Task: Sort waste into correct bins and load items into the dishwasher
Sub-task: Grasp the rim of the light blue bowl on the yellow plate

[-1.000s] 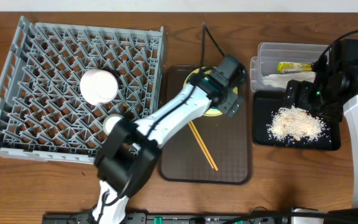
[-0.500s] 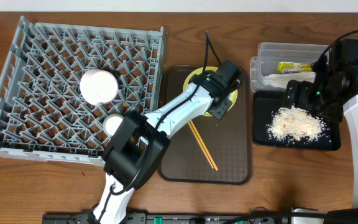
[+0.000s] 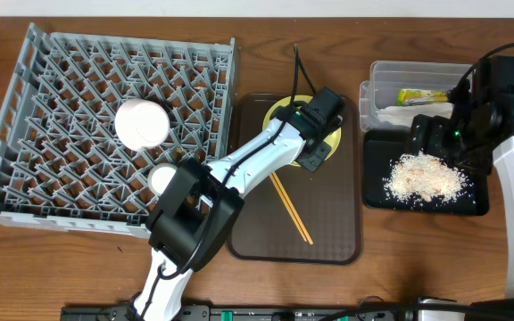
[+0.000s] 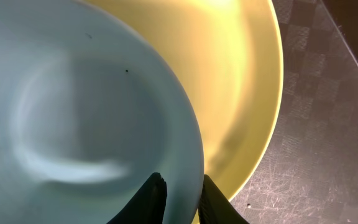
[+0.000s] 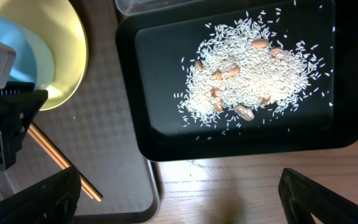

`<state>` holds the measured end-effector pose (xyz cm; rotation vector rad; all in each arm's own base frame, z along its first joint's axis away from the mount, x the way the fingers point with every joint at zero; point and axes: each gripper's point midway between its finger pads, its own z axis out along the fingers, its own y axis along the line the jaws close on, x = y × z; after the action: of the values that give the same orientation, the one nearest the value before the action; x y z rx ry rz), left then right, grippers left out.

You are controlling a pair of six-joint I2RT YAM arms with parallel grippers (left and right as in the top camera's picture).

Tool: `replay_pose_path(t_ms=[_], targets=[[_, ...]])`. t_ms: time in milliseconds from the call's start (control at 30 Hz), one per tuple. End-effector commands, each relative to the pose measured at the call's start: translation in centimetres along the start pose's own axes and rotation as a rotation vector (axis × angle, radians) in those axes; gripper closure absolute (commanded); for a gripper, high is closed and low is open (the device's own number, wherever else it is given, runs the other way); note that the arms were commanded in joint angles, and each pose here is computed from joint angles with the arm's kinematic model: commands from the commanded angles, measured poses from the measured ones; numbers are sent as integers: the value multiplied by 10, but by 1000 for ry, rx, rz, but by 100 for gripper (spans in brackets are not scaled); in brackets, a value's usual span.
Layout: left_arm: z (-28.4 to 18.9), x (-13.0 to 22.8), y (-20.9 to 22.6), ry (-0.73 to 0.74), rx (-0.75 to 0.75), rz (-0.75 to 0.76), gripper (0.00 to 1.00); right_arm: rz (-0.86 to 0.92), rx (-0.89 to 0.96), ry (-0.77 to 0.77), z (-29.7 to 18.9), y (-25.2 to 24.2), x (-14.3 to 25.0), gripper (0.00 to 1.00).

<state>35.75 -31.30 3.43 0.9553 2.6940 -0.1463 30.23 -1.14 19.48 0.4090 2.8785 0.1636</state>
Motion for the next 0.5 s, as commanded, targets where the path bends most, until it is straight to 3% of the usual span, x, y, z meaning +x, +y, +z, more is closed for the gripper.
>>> replay_pose_path(t_ms=[0,200,333,467], targets=[[5,7,5,22,-15,-2,78,-11,7,0,-1,-2,1,1],[6,5,5,16,-15,-2,78,-10,7,0,-1,-2,1,1],[6,5,5,16,-15,-2,90,-11,8,1,-1,-2,1,1],[5,5,5,14,-15,-2,92,-10,8,3,-1,-2,1,1]])
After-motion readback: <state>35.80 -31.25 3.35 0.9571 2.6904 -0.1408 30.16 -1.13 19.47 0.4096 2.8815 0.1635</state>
